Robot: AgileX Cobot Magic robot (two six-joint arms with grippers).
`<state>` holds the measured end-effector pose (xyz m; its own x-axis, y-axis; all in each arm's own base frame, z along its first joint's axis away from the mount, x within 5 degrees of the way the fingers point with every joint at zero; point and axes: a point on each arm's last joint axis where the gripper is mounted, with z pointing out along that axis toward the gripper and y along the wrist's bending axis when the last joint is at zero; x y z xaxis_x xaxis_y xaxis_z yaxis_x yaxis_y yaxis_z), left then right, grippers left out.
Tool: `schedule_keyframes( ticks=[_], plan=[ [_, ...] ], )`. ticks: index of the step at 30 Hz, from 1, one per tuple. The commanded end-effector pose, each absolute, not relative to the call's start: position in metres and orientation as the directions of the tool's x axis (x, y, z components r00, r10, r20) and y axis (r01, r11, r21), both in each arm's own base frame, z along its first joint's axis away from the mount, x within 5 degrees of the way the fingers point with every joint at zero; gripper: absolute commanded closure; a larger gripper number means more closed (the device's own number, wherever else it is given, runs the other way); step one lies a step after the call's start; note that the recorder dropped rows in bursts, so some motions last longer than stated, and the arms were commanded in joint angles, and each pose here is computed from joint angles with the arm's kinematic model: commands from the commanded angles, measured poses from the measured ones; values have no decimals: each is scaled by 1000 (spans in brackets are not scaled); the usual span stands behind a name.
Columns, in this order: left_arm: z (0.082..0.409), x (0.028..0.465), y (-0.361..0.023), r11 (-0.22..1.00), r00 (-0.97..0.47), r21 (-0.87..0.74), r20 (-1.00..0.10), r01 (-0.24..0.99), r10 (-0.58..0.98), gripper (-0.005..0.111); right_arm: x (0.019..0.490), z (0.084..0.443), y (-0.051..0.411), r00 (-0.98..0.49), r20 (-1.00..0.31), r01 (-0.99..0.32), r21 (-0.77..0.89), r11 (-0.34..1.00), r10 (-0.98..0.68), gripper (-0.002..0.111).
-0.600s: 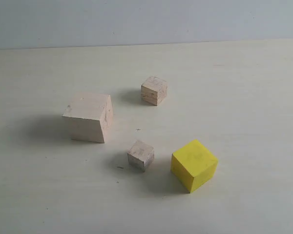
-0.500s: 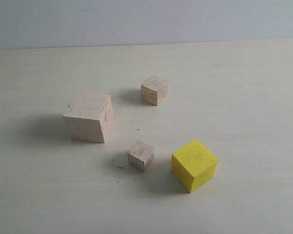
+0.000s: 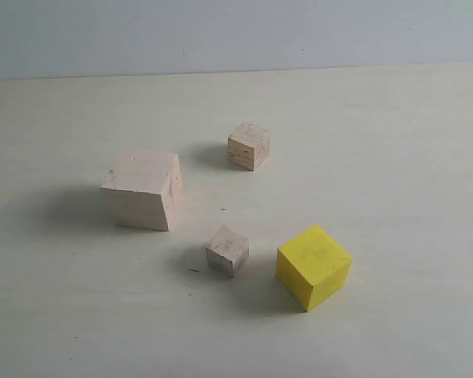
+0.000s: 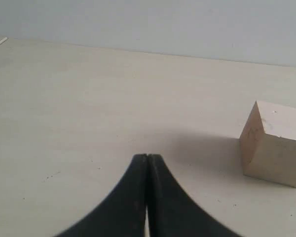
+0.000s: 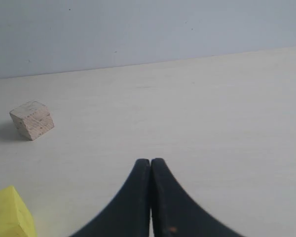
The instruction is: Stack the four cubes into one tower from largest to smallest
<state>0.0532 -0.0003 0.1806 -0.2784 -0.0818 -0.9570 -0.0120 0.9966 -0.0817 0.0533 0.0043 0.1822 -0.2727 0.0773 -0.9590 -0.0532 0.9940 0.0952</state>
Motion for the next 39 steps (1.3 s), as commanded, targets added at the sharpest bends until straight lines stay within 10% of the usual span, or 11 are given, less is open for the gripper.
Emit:
schedule_keyframes(
  ticks=[1,18,25,39],
  plan=[
    [181,53,-1,996,-265,-84,-961,-6,-83,107,53,182,4,-258,-963,-57,94,994,76,108],
    [208,56,-1,996,27,-81,-996,26,-82,107,54,226,4,213,-970,-102,94,990,115,108],
    [210,56,-1,996,50,-81,-995,28,-83,107,51,235,4,331,-926,-15,-196,980,-180,108],
    [259,46,-1,971,277,-220,-931,93,-237,107,22,277,2,785,-618,-75,-12,997,51,108]
  ],
)
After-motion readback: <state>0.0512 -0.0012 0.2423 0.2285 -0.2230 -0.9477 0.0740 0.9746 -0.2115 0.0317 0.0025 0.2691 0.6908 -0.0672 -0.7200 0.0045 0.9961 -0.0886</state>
